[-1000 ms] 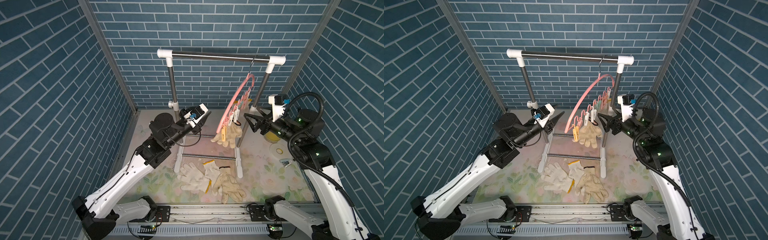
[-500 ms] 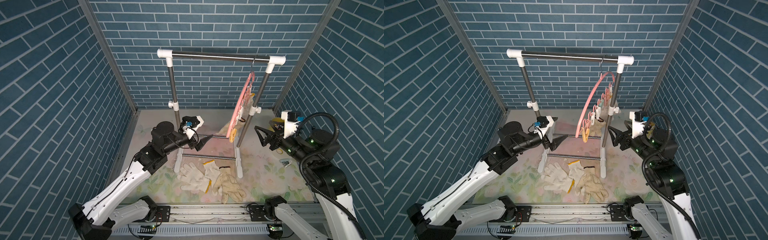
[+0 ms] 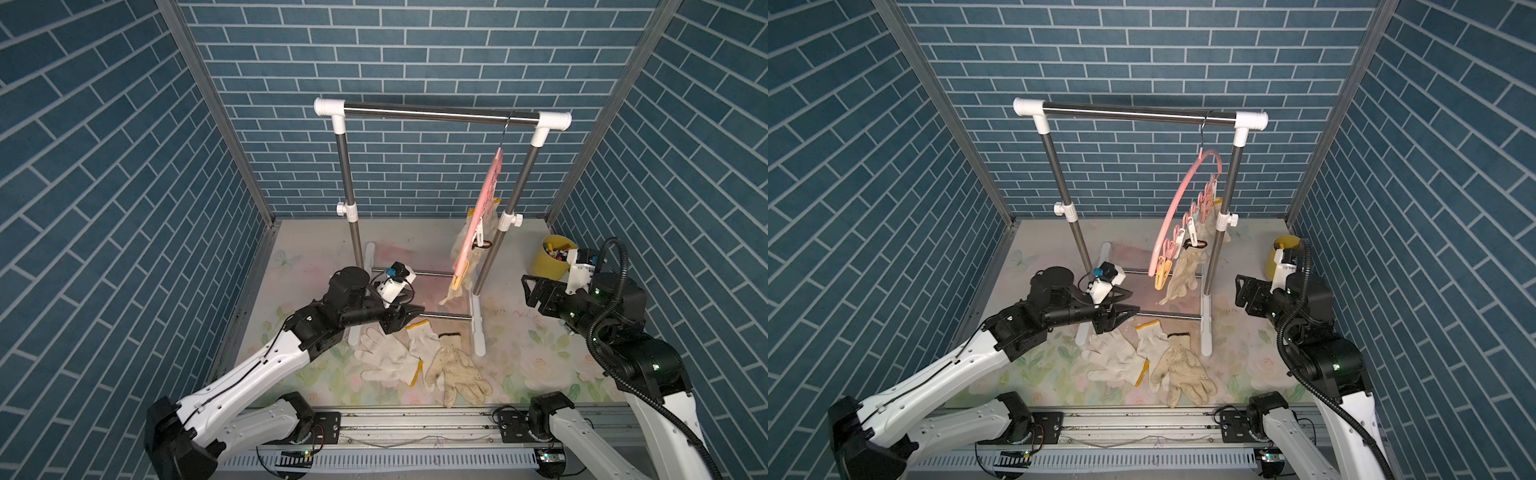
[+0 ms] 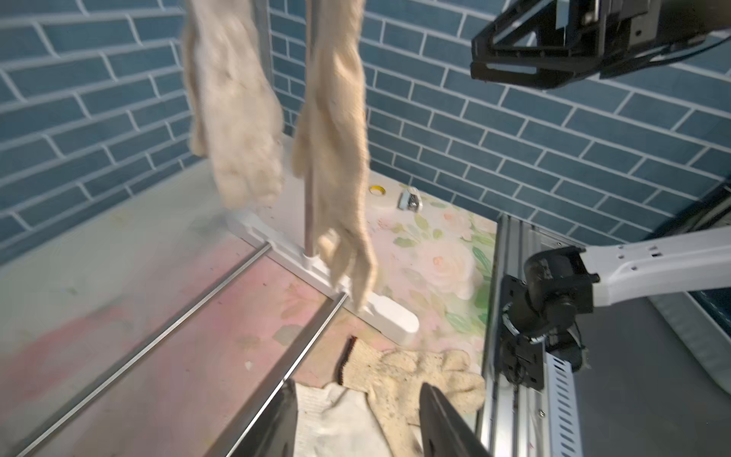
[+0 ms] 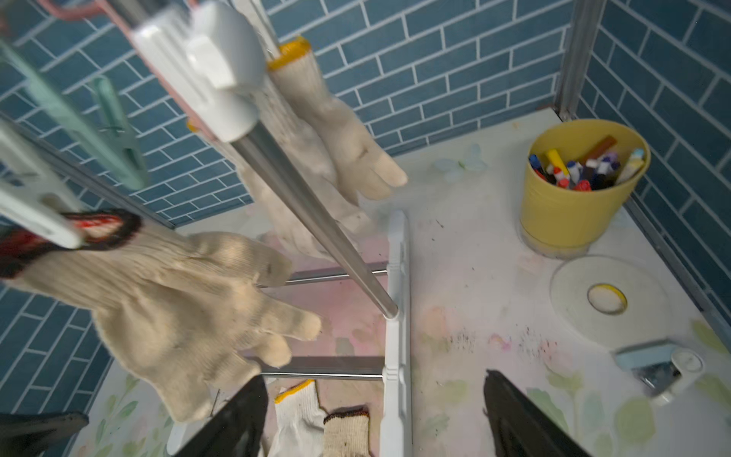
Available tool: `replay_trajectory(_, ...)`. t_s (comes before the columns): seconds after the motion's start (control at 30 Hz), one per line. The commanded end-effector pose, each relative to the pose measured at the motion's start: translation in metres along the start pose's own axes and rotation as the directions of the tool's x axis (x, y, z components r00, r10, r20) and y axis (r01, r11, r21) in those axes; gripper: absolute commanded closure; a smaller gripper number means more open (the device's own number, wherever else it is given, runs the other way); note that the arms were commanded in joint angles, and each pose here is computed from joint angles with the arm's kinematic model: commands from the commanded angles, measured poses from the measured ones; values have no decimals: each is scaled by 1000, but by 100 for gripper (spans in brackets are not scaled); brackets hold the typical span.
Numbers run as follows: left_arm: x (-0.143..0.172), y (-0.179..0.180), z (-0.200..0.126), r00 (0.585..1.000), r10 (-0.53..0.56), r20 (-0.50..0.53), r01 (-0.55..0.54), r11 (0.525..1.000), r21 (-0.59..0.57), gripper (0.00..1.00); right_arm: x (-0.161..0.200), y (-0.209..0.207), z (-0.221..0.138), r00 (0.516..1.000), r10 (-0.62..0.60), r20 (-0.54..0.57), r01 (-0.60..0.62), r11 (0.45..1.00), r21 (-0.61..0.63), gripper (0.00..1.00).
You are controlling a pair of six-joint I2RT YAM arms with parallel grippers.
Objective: Clip the gloves onto a hanger to dry
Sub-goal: Pick up the glove from the center of the board.
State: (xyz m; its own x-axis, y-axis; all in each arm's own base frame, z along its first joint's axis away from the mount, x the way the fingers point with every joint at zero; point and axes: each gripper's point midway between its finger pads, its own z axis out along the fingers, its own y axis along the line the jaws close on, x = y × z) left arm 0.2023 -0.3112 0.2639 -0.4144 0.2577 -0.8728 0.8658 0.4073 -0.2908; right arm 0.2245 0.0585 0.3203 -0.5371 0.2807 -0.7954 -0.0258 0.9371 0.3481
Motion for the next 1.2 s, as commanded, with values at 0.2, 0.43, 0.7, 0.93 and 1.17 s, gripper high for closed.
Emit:
replay_trajectory(0.2, 110, -36, 78, 699, -521, -490, 522, 840, -149, 62, -1, -18, 7, 996, 85, 4, -85, 991, 102, 15)
replay_trajectory(0.43, 144, -17, 111, 582, -596, -553, 522, 795, -308, 64, -19, -13, 0, 996, 63, 60, -68, 994, 91, 15)
replay_trajectory(0.7, 174, 27, 150, 505, -691, -517, 462, 723, -514, 62, -19, -21, -17, 990, 49, 136, -62, 994, 93, 15)
replay_trajectory(0.93, 170, 66, 157, 512, -751, -416, 481, 653, -585, 47, -25, -21, -21, 986, 19, 166, -36, 994, 100, 15)
replay_trajectory(1.17, 177, 66, 164, 480, -772, -416, 513, 632, -581, 42, -24, -18, -11, 986, 22, 163, -35, 996, 81, 15)
